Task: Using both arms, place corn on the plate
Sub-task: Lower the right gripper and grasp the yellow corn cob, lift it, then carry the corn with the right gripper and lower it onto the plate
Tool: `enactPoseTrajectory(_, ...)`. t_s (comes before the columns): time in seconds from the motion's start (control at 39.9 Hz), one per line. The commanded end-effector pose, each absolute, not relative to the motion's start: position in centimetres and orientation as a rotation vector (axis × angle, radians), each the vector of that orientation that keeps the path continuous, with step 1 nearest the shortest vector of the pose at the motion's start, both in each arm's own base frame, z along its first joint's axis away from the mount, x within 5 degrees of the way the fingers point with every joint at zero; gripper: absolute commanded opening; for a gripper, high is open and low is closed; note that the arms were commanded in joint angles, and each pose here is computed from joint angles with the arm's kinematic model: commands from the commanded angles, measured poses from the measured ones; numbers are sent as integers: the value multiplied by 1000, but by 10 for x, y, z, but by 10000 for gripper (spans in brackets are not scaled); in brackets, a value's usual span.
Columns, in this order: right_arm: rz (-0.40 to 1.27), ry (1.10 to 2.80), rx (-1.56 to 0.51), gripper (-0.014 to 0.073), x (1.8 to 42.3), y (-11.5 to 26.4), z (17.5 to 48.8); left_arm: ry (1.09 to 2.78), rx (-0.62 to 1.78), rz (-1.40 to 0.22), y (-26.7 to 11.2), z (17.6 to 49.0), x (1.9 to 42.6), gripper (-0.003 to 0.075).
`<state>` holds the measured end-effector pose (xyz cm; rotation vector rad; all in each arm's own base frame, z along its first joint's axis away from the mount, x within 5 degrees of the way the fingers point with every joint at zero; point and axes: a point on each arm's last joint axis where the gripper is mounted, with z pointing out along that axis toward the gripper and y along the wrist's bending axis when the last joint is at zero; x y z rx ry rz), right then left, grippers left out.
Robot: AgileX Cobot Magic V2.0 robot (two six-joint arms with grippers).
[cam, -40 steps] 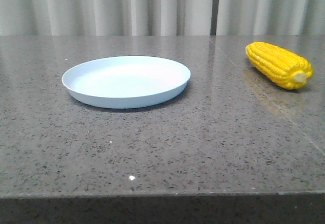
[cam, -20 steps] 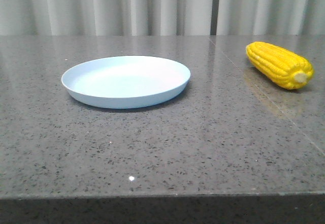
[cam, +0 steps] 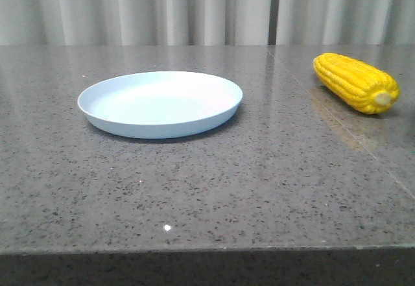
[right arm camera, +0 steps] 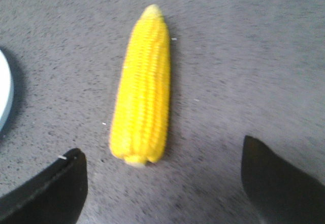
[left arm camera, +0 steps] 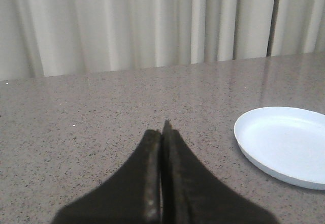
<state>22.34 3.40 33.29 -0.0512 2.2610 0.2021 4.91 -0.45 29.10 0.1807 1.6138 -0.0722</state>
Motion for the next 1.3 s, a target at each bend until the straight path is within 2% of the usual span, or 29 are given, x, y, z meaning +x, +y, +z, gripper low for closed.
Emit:
enactPoseTrajectory(0.0,231,2244,-106,635,254,50,343,1521,181,-90,-6,306,48,-20)
enactPoseTrajectory(0.33,221,2432,-114,635,337,65,308,1521,181,-90,-6,306,48,-20)
enactPoseTrajectory(0.58,216,2522,-120,627,355,69,287,1521,181,-90,-6,306,48,-20)
enactPoseTrajectory(0.68,217,2535,-123,519,353,68,288,1521,181,-90,-6,306,48,-20)
enactPoseTrajectory(0.83,218,2530,-125,230,350,68,293,1521,181,-90,-6,306,48,-20)
enactPoseTrajectory(0.9,219,2517,-125,141,348,68,297,1521,181,-90,-6,306,48,-20)
enactPoseTrajectory(1.1,235,2435,-146,134,332,70,328,1521,181,-90,-6,306,48,-20)
enactPoseTrajectory(1.28,316,2391,-210,133,316,105,362,1520,181,-90,-6,307,48,-20)
